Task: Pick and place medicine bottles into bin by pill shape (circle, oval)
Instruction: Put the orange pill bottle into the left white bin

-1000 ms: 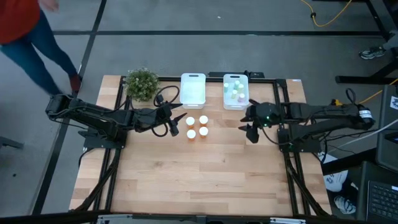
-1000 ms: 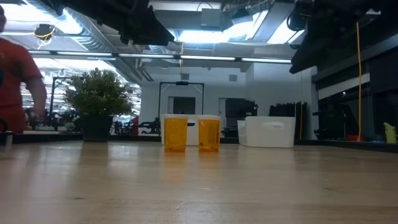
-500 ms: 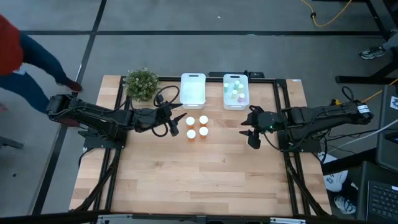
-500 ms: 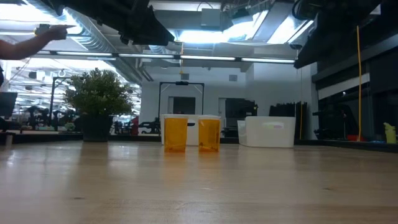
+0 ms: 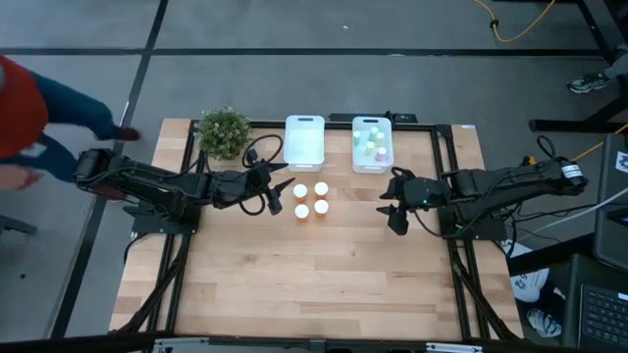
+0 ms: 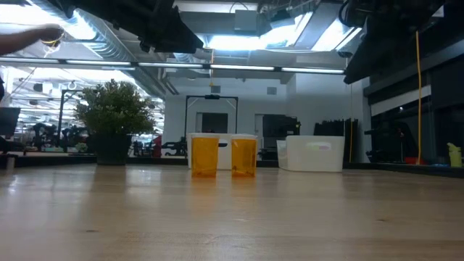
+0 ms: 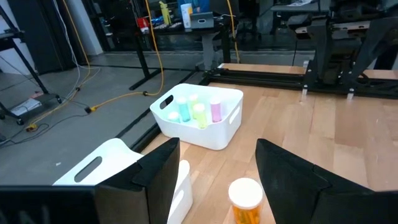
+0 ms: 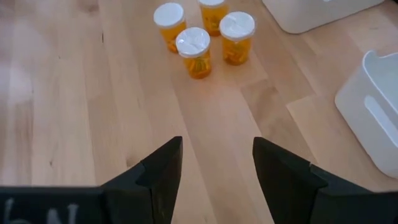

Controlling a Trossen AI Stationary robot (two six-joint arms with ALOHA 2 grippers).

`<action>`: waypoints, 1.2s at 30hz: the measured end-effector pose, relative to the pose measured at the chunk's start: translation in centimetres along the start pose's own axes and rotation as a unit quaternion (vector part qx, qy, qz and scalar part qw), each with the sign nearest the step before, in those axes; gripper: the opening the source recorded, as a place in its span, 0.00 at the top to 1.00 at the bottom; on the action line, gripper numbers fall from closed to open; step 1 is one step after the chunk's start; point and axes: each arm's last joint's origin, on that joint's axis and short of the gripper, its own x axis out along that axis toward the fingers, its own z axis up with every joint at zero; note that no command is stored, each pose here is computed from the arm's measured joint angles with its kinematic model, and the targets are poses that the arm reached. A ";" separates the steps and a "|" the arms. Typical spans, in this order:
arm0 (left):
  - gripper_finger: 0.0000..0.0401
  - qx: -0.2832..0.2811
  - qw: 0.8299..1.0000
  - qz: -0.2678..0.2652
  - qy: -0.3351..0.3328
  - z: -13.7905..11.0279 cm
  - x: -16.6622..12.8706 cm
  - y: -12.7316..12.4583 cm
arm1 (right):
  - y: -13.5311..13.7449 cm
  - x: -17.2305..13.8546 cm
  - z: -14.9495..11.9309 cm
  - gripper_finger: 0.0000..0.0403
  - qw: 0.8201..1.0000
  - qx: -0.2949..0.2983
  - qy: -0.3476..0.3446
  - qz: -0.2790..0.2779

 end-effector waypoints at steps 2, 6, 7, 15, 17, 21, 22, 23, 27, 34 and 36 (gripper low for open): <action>0.49 0.000 1.000 0.000 0.000 0.0 0.0 0.0 | 0.0 0.1 0.0 0.51 1.000 0.000 0.000 0.000; 0.49 0.000 1.000 0.000 0.000 0.0 0.0 0.0 | 0.0 0.2 0.0 0.51 1.000 -0.001 0.002 -0.001; 0.49 0.000 1.000 0.000 0.000 0.0 0.0 0.0 | 0.0 0.2 0.0 0.51 1.000 -0.002 0.003 -0.002; 0.49 0.001 1.000 0.000 0.000 0.0 0.0 0.0 | 0.0 0.3 0.0 0.51 1.000 -0.001 0.005 -0.003; 0.49 0.000 1.000 0.000 0.000 0.0 0.0 0.0 | 0.1 0.3 0.0 0.51 1.000 -0.002 0.005 -0.002; 0.49 0.000 1.000 0.000 0.000 0.0 0.0 0.0 | 0.0 0.3 0.0 0.51 1.000 -0.002 0.005 -0.002; 0.49 0.000 1.000 0.000 0.000 0.0 0.0 0.0 | 0.0 0.3 0.0 0.51 1.000 -0.002 0.005 -0.002; 0.49 0.000 1.000 0.000 0.000 0.0 0.0 0.0 | 0.0 0.3 0.0 0.51 1.000 -0.002 0.005 -0.003; 0.49 0.000 1.000 0.000 0.000 0.0 0.0 0.0 | 0.0 0.3 0.0 0.51 1.000 -0.002 0.005 -0.003; 0.49 -0.008 1.000 -0.007 0.000 0.0 0.0 0.0 | 0.0 0.3 0.0 0.51 1.000 -0.002 0.005 -0.002; 0.49 -0.020 1.000 -0.016 0.001 0.0 0.0 -0.1 | 0.0 0.3 0.0 0.51 1.000 -0.002 0.005 -0.002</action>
